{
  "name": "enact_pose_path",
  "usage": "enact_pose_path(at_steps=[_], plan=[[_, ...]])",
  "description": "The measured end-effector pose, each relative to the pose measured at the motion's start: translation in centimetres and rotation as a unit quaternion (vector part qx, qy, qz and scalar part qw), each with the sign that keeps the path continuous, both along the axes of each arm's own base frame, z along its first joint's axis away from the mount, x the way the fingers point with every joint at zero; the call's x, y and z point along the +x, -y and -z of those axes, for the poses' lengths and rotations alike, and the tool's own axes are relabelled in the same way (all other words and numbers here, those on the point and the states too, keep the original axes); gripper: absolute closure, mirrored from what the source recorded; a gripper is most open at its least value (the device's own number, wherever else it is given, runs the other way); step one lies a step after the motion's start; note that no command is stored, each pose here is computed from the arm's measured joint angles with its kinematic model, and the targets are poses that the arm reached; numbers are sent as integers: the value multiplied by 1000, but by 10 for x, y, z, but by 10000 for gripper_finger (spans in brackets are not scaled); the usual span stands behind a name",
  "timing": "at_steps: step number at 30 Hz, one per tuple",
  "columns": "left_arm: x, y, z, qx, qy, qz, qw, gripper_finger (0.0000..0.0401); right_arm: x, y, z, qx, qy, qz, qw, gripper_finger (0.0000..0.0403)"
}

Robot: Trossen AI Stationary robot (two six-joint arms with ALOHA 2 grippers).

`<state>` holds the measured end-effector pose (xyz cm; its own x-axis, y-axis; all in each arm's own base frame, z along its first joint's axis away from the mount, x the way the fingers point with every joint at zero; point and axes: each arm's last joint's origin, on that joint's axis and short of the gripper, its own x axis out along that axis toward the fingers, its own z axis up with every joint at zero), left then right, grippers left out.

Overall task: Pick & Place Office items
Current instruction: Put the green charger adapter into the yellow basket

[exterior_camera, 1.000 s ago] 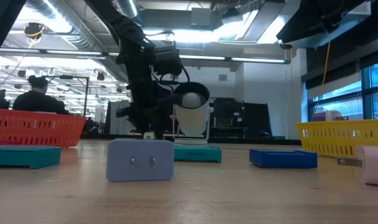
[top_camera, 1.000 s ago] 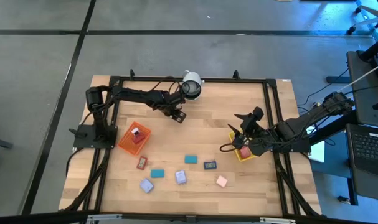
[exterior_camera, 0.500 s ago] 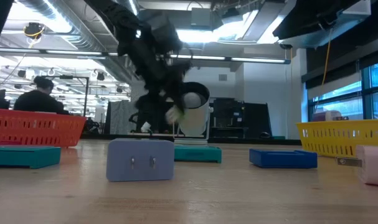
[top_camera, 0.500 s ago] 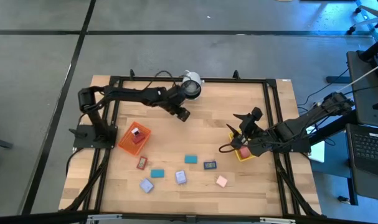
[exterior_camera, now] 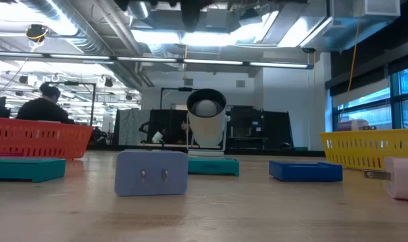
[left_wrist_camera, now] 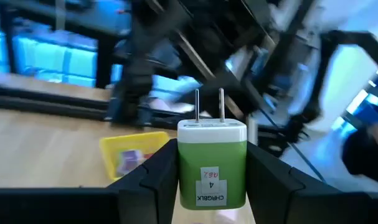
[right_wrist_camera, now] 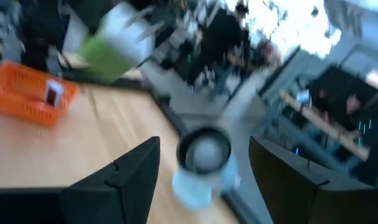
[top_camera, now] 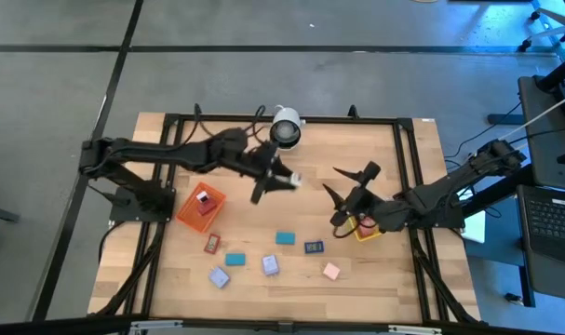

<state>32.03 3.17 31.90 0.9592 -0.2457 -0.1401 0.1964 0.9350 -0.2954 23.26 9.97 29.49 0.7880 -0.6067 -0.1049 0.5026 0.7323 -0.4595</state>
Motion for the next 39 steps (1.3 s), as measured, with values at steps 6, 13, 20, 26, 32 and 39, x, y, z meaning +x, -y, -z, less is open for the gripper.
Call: enact_pose_path(at_steps=[6, 13, 20, 26, 32, 39], plan=[[-4, 12, -5, 26, 18, 9, 999, 256, 17, -6, -14, -141, -25, -45, 989, 154], [-5, -6, -17, 23, 79, -6, 997, 256, 51, -7, 11, -271, -140, -3, 952, 130], [-7, -12, -21, 19, 99, 12, 995, 256, 91, -5, -1, -286, -185, 79, 937, 119], [-7, -11, -20, 12, 93, 41, 995, 256, 98, 4, -23, -258, -160, 117, 946, 109], [-12, -14, -23, 12, 92, 45, 995, 256, 96, -7, -32, -239, -122, 93, 959, 105], [-16, -16, -27, 10, 100, 59, 993, 255, 95, -18, -33, -231, -86, 43, 968, 105]])
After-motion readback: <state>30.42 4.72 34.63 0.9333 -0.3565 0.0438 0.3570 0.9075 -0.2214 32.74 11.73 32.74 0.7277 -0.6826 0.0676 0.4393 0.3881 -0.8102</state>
